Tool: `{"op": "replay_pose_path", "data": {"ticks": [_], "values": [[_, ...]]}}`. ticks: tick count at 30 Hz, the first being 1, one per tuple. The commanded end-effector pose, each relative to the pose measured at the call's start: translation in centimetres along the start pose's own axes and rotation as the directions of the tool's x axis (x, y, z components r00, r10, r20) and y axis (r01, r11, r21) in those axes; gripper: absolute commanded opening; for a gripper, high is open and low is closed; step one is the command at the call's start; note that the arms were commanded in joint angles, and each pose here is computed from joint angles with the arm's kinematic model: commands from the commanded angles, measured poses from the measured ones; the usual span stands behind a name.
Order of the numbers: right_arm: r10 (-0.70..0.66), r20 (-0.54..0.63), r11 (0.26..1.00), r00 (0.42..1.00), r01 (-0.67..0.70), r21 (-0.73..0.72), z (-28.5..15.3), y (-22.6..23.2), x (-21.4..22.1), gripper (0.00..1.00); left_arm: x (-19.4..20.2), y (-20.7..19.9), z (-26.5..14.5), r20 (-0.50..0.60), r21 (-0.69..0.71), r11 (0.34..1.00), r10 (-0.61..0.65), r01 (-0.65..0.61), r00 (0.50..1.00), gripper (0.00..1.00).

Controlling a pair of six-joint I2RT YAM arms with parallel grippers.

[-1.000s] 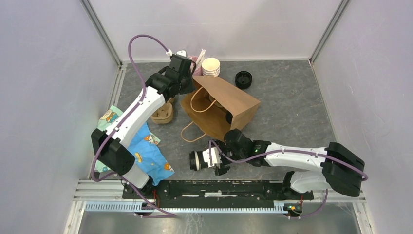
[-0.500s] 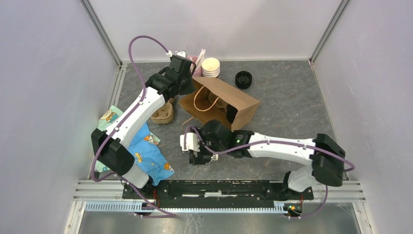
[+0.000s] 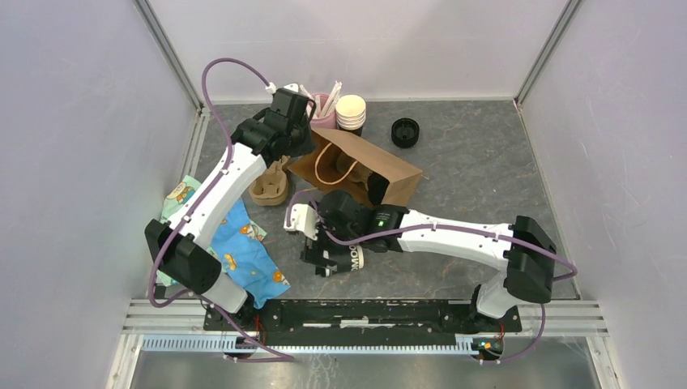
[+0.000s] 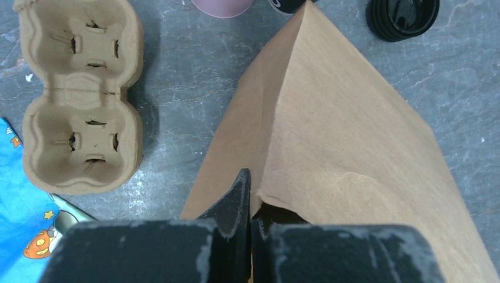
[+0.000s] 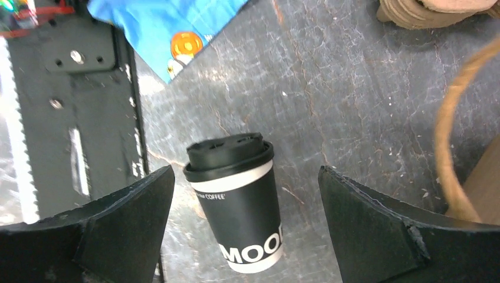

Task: Pack the takeout coffee
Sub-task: Place the coffee cup at the center of the board.

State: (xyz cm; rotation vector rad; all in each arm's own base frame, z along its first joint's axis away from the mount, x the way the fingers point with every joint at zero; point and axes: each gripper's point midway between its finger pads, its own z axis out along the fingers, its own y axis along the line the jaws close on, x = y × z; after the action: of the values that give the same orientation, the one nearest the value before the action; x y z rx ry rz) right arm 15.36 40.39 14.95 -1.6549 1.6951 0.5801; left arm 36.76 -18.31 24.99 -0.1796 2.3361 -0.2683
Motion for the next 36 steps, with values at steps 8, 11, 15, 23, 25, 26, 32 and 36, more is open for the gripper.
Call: {"op": "replay_pose_path", "data": {"ticks": [8, 11, 15, 23, 25, 26, 32, 36], "values": [[0.398, -0.138, 0.915, 0.907, -0.38, 0.138, -1.3, 2.4, -1.6, 0.98, -2.5, -0.4, -1.6, 0.051, -0.003, 0.995, -0.097, 0.097, 0.994, 0.02], [0.41, -0.123, 0.908, 0.904, -0.392, 0.145, -0.9, 3.5, -1.8, 0.98, -2.7, -0.8, -1.3, 0.052, 0.006, 0.996, -0.094, 0.094, 0.994, 0.02], [0.479, -0.093, 0.873, 0.873, -0.463, 0.15, -1.6, 4.8, -3.0, 0.98, -3.5, -0.9, -1.4, 0.069, 0.002, 0.99, -0.144, 0.144, 0.987, 0.02], [0.611, -0.056, 0.741, 0.79, -0.545, 0.392, -4.2, 4.9, -2.8, 0.98, -2.8, -1.0, -1.4, 0.018, 0.023, 0.962, -0.271, 0.271, 0.962, 0.02], [0.654, -0.052, 0.663, 0.754, -0.539, 0.519, -5.1, 4.3, -2.2, 0.98, -2.8, -1.1, -1.5, 0.014, 0.024, 0.96, -0.28, 0.28, 0.96, 0.02], [0.684, -0.055, 0.628, 0.727, -0.55, 0.55, -5.0, 4.6, -1.8, 0.98, -2.8, -1.0, -1.6, 0.009, 0.023, 0.958, -0.286, 0.286, 0.958, 0.02], [0.723, -0.101, 0.592, 0.684, -0.538, 0.6, -1.3, 8.1, -0.1, 0.93, -2.8, -0.9, -2.1, 0.009, 0.03, 0.961, -0.275, 0.275, 0.961, 0.02], [0.708, -0.097, 0.572, 0.699, -0.487, 0.661, -1.0, 8.1, 1.1, 0.88, -2.9, -1.0, -1.9, 0.009, 0.037, 0.967, -0.254, 0.254, 0.967, 0.02]]}}
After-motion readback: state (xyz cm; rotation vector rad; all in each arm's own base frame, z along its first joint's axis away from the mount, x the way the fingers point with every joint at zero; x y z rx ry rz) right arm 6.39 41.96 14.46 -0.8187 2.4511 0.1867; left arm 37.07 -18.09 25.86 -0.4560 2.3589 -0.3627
